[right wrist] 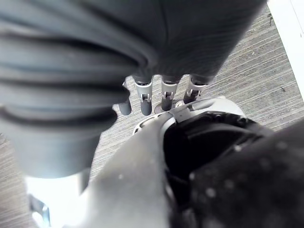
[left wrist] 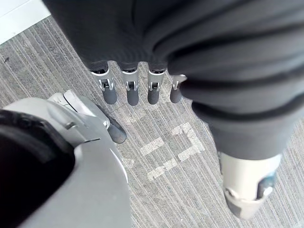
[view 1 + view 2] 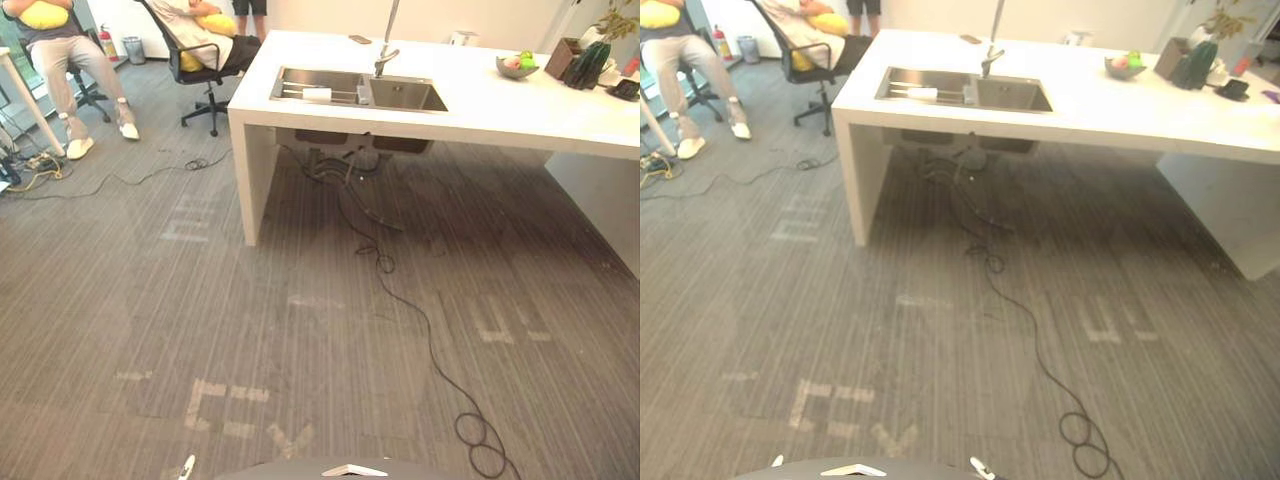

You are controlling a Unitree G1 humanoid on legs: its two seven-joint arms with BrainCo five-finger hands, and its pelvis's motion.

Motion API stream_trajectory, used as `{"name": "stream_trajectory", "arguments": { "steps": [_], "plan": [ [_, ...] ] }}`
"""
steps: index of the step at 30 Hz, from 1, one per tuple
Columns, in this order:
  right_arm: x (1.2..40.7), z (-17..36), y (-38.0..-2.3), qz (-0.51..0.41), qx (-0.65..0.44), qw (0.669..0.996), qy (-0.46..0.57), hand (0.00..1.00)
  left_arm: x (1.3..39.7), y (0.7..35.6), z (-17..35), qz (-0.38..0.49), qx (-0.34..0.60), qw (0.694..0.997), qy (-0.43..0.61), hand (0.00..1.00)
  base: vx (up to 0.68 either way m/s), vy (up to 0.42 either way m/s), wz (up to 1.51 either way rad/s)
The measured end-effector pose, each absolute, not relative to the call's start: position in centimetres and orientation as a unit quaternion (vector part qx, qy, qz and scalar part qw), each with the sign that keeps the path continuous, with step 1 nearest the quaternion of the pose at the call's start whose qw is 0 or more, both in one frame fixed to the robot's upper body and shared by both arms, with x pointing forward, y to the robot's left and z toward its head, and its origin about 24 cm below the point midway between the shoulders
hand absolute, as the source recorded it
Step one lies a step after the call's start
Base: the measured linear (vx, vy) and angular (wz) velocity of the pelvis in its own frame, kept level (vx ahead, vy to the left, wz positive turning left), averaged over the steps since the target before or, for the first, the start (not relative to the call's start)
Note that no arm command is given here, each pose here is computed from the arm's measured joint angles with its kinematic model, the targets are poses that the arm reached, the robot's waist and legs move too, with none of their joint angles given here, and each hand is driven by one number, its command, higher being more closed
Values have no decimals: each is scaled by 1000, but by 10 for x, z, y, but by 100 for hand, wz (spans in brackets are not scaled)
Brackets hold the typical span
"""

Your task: Walk over to the sink, pick up the cup, carry it to the dishwasher, place the cup inside the dishwasher, then close the dishwasher door

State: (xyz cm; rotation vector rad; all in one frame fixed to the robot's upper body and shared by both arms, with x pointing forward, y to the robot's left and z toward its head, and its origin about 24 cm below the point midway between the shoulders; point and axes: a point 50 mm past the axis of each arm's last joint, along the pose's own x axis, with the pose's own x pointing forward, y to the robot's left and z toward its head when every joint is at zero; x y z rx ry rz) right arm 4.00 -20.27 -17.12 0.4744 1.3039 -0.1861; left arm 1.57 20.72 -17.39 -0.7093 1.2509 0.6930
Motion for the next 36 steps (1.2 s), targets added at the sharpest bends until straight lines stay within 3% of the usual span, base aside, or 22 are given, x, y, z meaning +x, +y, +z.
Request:
{"name": "stream_trajectory", "arguments": {
  "steps": [11,22,28,31,36],
  "plan": [
    [55,-169,-207,-122,238,774,573,0,17,210,-173,307,-314,704,558,0,-14,34,16],
    [37,-172,-185,-166,320,756,547,0,19,220,-171,321,-316,706,547,0,49,-56,8],
    [36,-172,-189,-181,328,752,542,0,16,217,-171,335,-331,701,536,0,257,-92,5],
    [38,-169,-208,-190,308,762,538,0,25,203,-172,346,-361,699,510,0,261,16,-14],
    [54,-167,-216,-185,288,772,536,0,46,211,-168,313,-281,757,500,0,133,105,-31]
  ]
}}
